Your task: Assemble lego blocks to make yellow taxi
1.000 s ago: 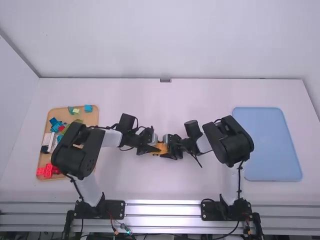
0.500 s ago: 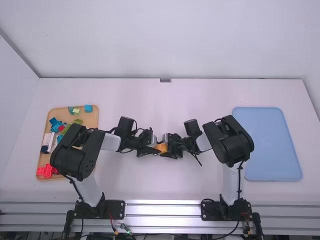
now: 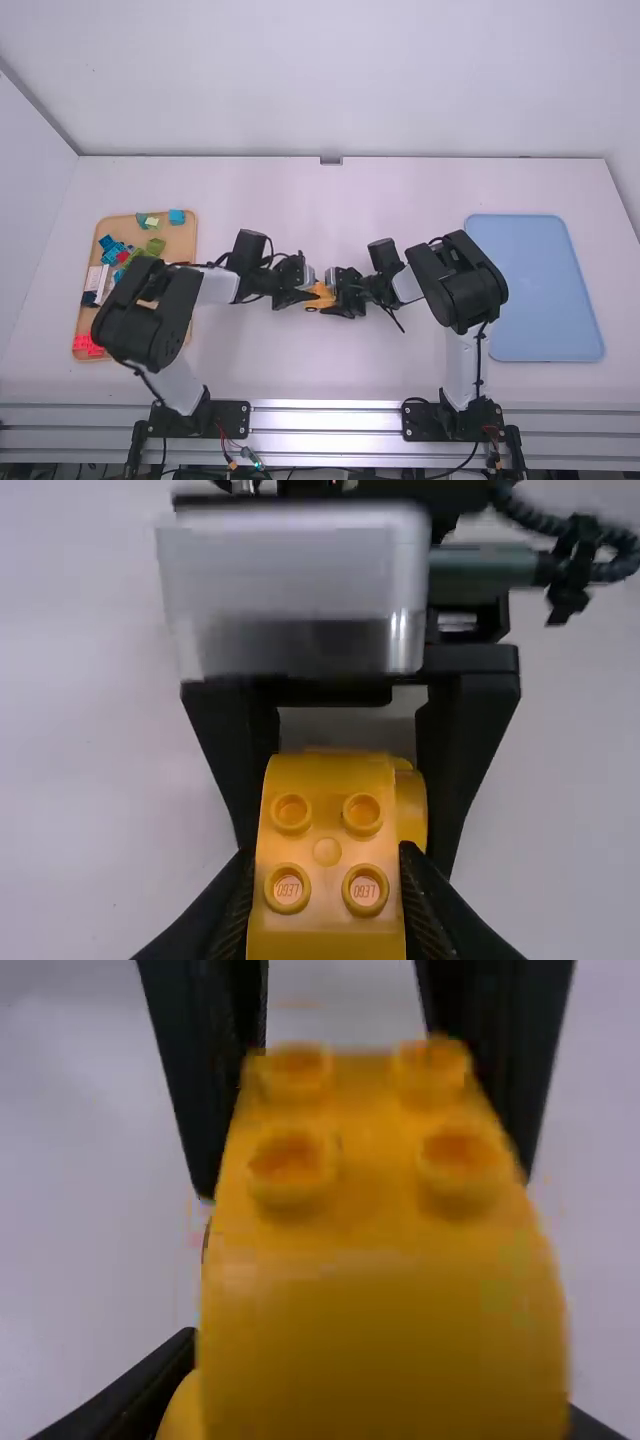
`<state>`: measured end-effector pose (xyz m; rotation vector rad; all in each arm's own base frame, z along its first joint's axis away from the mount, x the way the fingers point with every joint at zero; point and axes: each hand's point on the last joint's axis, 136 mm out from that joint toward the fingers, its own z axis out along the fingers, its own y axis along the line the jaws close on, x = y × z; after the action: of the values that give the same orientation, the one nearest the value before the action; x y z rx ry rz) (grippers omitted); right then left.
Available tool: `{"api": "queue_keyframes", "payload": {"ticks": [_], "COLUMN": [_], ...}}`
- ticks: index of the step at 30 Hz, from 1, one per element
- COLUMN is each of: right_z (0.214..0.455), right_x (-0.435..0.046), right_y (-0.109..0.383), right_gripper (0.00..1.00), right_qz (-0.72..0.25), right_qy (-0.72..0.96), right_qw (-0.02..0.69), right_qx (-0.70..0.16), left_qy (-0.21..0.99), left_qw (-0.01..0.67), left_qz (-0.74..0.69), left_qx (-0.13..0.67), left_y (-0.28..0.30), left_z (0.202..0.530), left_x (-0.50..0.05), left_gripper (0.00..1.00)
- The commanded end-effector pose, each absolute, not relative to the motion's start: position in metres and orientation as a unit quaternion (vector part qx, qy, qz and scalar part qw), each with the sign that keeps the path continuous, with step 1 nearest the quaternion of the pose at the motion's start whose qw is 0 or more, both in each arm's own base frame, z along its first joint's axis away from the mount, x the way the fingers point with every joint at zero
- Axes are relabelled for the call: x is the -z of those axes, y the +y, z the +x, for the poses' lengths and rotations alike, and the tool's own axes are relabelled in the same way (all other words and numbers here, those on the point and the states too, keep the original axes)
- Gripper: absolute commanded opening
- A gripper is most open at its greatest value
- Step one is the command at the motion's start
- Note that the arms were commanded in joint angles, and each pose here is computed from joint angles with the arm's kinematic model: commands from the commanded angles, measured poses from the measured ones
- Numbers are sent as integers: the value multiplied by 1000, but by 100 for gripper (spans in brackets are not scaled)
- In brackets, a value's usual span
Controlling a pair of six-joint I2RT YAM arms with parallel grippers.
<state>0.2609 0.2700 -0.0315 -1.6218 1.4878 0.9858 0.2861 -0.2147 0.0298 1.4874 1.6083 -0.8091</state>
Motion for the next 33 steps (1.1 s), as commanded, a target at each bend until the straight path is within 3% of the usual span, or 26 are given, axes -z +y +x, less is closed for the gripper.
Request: {"api": "queue_keyframes", "payload": {"ticks": [1,14,33], "right_z": [258,259,259], "right_x": [43,42,43], "right_y": [267,267,267], "right_gripper": [59,59,60], "right_qz": [-633,-633,-633], "right_qy": [587,587,588], "right_qw": [345,345,345], "right_qx": [-368,-368,-366], "left_qy": [639,630,686], "left_qw": [379,353,283], "left_qz": [574,579,596], "left_qx": [346,378,305], "left_y": [-217,-225,-218], "left_z": [280,263,257], "left_x": [-18,-5,35], "left_gripper": [2,2,1]}}
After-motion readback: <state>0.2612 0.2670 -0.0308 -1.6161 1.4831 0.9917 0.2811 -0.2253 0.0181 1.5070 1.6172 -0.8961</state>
